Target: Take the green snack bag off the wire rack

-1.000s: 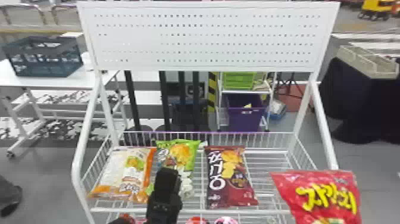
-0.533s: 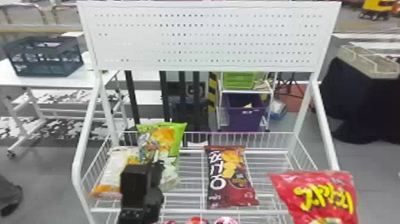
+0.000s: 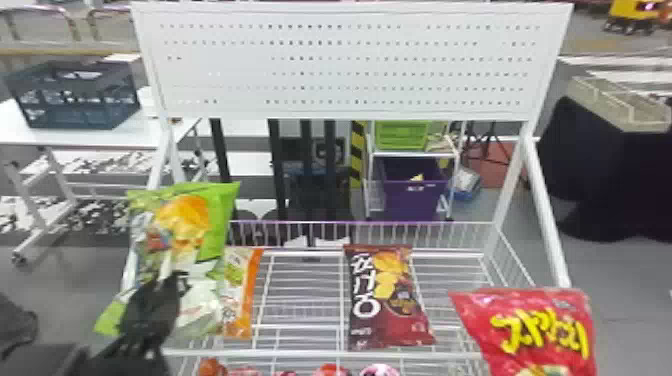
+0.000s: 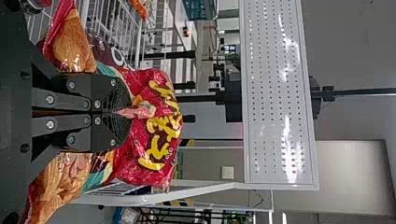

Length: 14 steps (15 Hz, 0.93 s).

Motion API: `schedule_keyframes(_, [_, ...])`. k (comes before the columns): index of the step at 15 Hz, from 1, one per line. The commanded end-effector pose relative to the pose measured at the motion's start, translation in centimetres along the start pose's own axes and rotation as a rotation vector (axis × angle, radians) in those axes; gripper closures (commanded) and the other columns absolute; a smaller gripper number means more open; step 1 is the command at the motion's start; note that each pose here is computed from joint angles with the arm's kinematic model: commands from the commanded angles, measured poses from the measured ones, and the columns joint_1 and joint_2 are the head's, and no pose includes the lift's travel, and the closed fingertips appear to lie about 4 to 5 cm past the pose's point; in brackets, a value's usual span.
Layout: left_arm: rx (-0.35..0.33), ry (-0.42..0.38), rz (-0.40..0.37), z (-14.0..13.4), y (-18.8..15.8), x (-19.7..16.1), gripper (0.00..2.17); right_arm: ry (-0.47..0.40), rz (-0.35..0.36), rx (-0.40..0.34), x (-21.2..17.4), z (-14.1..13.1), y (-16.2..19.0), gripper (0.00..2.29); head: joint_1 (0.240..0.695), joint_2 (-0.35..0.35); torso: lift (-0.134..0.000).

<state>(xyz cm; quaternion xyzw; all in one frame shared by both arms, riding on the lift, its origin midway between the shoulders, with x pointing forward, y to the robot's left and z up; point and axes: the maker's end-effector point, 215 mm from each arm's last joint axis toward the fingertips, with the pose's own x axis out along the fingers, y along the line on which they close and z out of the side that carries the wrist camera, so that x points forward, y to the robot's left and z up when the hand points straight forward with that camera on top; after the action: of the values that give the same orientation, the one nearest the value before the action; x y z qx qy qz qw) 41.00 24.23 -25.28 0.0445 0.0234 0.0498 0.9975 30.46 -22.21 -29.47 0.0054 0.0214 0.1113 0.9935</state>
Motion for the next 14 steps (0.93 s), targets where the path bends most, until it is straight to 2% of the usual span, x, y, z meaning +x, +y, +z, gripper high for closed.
schedule_keyframes(1, [-0.013, -0.040, 0.038, 0.8, 2.7, -2.5, 1.86, -0.001, 0.000, 0.003, 0.1, 0.0, 0.1, 2.12, 0.499, 0.000, 0.000])
schedule_keyframes(5, [-0.051, -0.091, 0.058, 1.5, 3.9, -4.9, 1.86, -0.003, 0.004, 0.004, 0.1, 0.1, 0.3, 2.12, 0.499, 0.000, 0.000])
schedule_keyframes(14, [-0.036, -0.086, 0.051, 0.9, 3.7, -5.7, 1.86, -0.009, 0.006, 0.004, 0.0, 0.6, 0.5, 2.12, 0.499, 0.000, 0.000])
